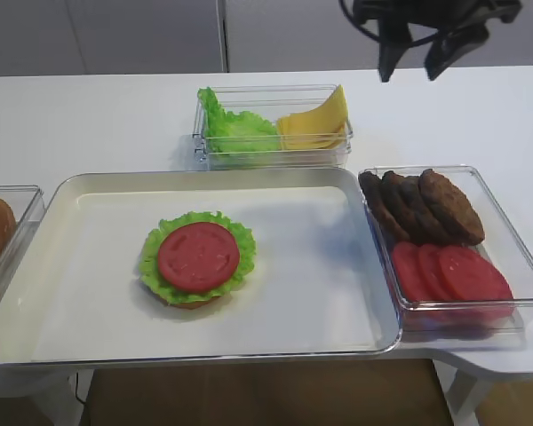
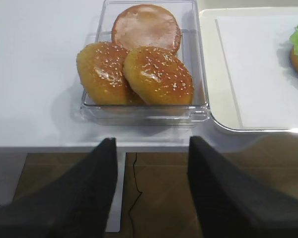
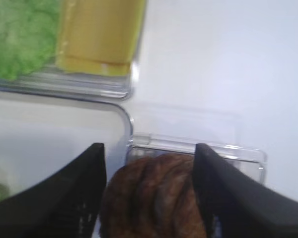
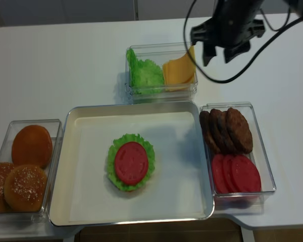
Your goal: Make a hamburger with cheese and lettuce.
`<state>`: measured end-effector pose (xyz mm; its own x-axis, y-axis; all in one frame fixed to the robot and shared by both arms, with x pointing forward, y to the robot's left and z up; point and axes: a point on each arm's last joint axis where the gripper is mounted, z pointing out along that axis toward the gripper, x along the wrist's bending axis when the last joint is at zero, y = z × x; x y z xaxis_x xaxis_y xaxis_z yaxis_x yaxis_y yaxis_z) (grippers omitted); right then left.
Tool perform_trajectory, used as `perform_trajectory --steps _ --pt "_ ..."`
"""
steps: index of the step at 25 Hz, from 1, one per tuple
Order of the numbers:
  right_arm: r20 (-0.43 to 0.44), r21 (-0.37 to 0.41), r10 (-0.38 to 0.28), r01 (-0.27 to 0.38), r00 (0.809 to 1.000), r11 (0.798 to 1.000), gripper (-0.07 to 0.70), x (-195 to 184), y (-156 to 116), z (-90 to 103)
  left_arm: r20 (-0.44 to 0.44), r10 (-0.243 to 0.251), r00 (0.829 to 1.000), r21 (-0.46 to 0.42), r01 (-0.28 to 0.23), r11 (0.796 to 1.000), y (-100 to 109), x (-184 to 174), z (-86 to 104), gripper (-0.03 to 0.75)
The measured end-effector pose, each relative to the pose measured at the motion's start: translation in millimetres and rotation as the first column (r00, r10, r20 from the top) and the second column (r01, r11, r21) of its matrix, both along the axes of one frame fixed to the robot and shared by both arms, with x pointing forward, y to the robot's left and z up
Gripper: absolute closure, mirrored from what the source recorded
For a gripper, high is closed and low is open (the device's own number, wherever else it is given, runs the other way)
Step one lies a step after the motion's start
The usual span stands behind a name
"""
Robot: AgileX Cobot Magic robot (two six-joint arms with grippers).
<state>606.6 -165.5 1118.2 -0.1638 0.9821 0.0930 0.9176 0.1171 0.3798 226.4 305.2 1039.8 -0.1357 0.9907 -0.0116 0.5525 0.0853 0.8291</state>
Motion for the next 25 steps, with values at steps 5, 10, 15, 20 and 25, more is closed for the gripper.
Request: perform_trajectory --steps 5,10,15,20,25 --pt "0.013 0.009 -0.136 0.136 0.991 0.991 0.212 6.7 -57.1 8.1 0.000 0.000 1.000 0.000 0.000 1.000 0.0 0.0 0.0 0.370" --pt "-0.016 -0.002 -0.246 0.246 0.969 0.969 0.212 -8.3 -101.4 5.9 0.000 0.000 1.000 0.000 0.000 1.000 0.0 0.0 0.0 0.370" --pt "-0.017 -0.037 -0.276 0.275 0.961 0.961 0.212 -45.1 -117.2 10.5 0.000 0.000 1.000 0.000 0.000 1.000 0.0 0.0 0.0 0.370" --pt "0.035 -0.024 -0.276 0.277 0.961 0.961 0.212 -92.1 -120.0 29.1 0.000 0.000 1.000 0.000 0.000 1.000 0.0 0.0 0.0 0.371" --pt "0.090 -0.006 -0.274 0.275 0.958 0.961 0.212 -143.7 -122.6 39.5 0.000 0.000 1.000 0.000 0.000 1.000 0.0 0.0 0.0 0.371"
